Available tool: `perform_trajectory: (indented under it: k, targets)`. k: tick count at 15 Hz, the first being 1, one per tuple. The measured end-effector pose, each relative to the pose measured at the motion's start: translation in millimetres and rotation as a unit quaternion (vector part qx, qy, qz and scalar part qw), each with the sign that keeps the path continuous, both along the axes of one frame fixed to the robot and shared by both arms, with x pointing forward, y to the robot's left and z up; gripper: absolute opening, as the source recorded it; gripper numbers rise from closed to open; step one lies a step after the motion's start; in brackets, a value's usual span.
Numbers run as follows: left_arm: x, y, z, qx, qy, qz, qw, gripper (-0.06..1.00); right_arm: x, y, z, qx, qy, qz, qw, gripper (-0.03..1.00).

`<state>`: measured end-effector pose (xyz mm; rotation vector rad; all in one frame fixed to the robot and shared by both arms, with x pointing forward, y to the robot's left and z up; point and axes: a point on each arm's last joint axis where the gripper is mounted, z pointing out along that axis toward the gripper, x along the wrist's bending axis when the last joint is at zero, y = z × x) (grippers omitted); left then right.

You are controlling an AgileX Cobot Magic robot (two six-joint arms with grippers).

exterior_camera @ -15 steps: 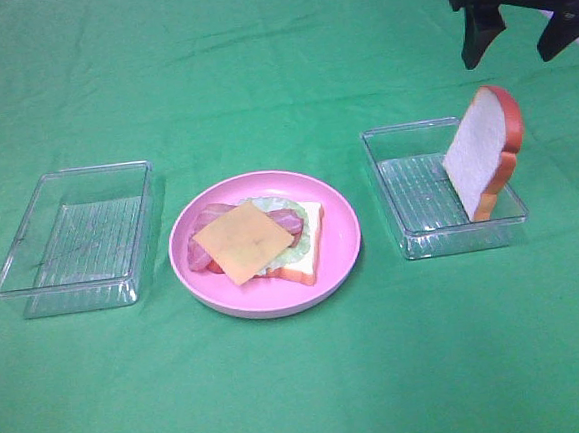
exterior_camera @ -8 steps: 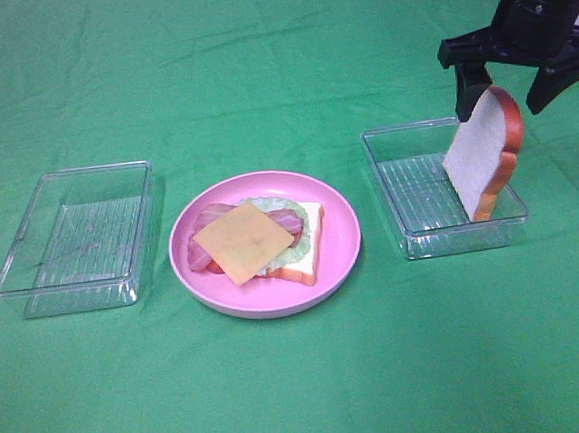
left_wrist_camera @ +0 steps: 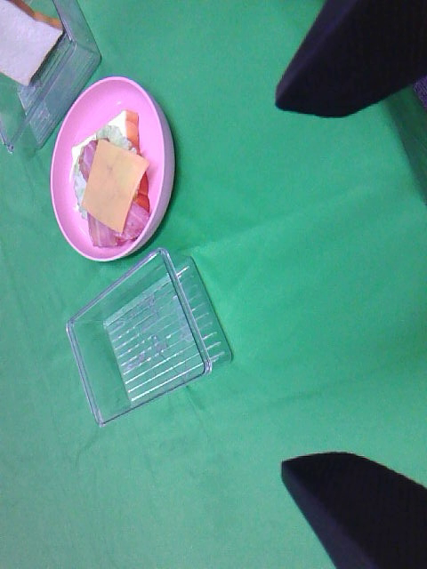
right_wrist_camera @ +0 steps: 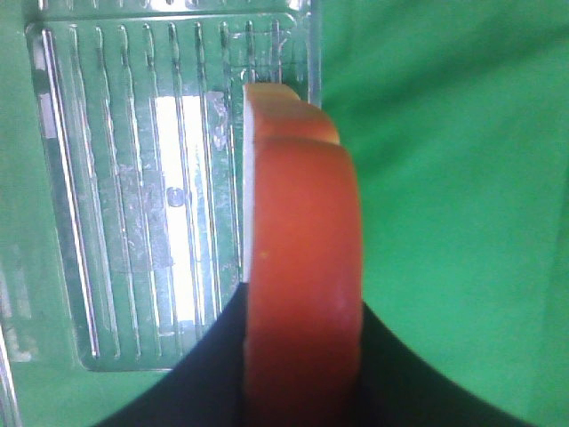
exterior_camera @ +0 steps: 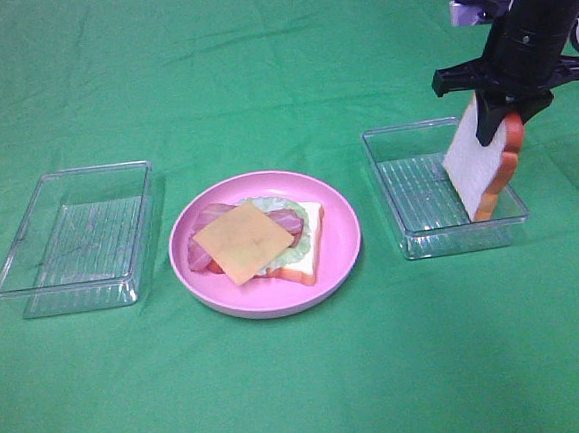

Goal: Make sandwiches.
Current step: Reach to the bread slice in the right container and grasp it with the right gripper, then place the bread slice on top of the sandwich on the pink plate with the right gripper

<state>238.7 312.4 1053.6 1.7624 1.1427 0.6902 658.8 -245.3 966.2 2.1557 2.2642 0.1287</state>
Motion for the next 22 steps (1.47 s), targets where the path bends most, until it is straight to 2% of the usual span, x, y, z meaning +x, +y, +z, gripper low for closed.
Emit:
perform_trajectory:
  k: [2,4,6,8,9,11,13,14,15,16,17,22]
  targets:
    - [0,0,0,0.0,0.0,0.0,1.0,0.96,-2,0,12,0.002,-0.014,0.0,1.0,0.2]
    - [0,0,0,0.0,0.0,0.0,1.0,0.96,-8,1,37,0.016,-0.04,-0.004,0.999,0.2]
    - [0,0,0,0.0,0.0,0.0,1.0,0.96,-14,5,54,0.046,-0.055,-0.008,0.997,0.2]
    - [0,0,0,0.0,0.0,0.0,1.0,0.96,-20,15,71,0.104,-0.061,0.001,0.993,0.2]
    - [0,0,0,0.0,0.0,0.0,1.0,0.96,-24,28,76,0.181,-0.056,0.008,0.982,0.2]
    - [0,0,0,0.0,0.0,0.0,1.0,0.96,-29,39,69,0.252,-0.038,0.008,0.967,0.2]
    - [0,0,0,0.0,0.0,0.0,1.0,0.96,-37,54,58,0.357,-0.019,-0.003,0.934,0.2]
    - [0,0,0,0.0,0.0,0.0,1.0,0.96,-41,63,51,0.408,-0.017,-0.007,0.913,0.2]
    - [0,0,0,0.0,0.0,0.0,1.0,0.96,-43,65,49,0.421,-0.017,-0.008,0.907,0.2]
    - [0,0,0,0.0,0.0,0.0,1.0,0.96,-49,77,40,0.45,-0.017,-0.009,0.893,0.2]
    - [0,0,0,0.0,0.0,0.0,1.0,0.96,-61,100,25,0.463,-0.016,-0.005,0.886,0.2]
    - [0,0,0,0.0,0.0,0.0,1.0,0.96,-78,160,0,0.451,-0.016,-0.003,0.892,0.2]
